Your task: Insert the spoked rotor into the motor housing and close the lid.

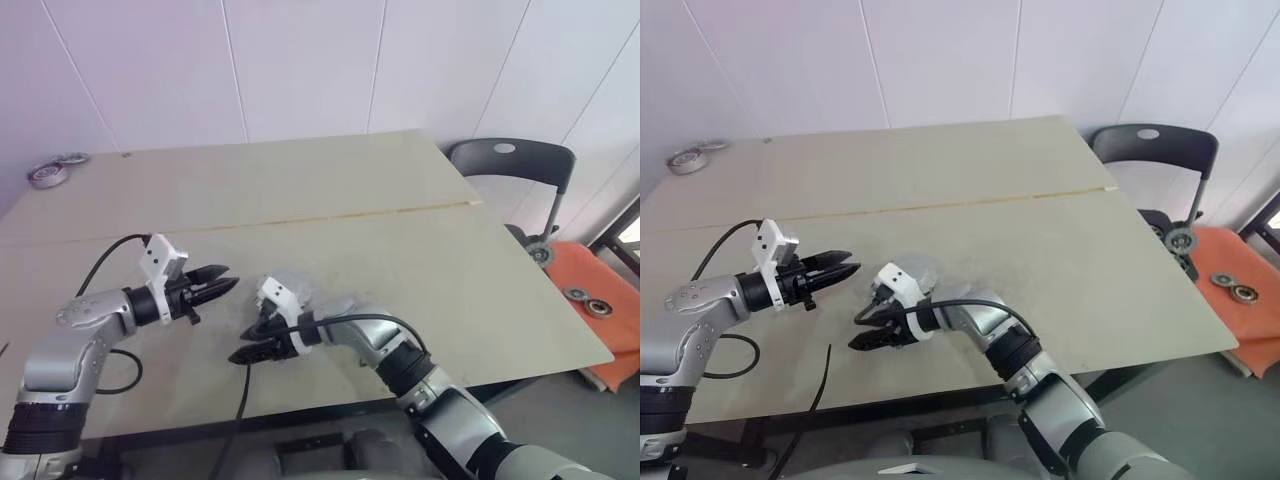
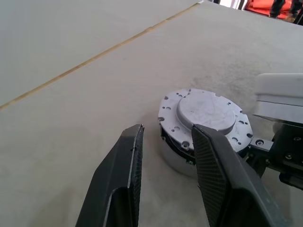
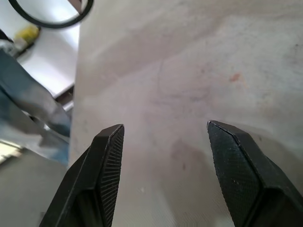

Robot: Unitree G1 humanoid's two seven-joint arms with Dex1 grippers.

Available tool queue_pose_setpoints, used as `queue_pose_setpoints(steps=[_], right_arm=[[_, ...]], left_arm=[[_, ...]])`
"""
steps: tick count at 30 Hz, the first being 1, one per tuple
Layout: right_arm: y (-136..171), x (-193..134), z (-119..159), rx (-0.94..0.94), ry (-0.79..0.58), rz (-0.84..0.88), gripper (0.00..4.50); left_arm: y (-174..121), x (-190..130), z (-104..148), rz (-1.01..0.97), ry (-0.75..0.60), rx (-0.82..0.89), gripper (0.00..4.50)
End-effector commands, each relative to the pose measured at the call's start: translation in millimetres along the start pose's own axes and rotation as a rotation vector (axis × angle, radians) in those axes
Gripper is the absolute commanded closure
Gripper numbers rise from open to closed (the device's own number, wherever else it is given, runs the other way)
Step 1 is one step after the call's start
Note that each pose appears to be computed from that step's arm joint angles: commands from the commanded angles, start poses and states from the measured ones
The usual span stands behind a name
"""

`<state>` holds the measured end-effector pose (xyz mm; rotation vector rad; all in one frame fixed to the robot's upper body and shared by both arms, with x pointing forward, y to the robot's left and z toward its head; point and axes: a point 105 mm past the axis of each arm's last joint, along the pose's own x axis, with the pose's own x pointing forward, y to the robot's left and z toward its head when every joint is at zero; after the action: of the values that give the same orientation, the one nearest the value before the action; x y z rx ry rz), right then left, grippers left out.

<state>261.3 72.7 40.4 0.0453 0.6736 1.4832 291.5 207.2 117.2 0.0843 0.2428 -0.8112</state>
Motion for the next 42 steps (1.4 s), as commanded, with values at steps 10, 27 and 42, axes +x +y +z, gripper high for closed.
queue_pose_setpoints(steps=[10, 27, 42], right_arm=[[-20, -36, 16, -0.174, -0.022, -0.128, 1.57], [-34, -81, 3, -0.303, 0.040, -0.198, 1.57], [-42, -126, 65, -0.638, -0.094, -0.138, 1.57]], left_arm=[[4, 2, 20, -0.002, -0.048, 0.055, 2.80], [10, 6, 21, -0.001, -0.050, 0.060, 2.80], [9, 2, 18, 0.038, -0.079, 0.062, 2.80]])
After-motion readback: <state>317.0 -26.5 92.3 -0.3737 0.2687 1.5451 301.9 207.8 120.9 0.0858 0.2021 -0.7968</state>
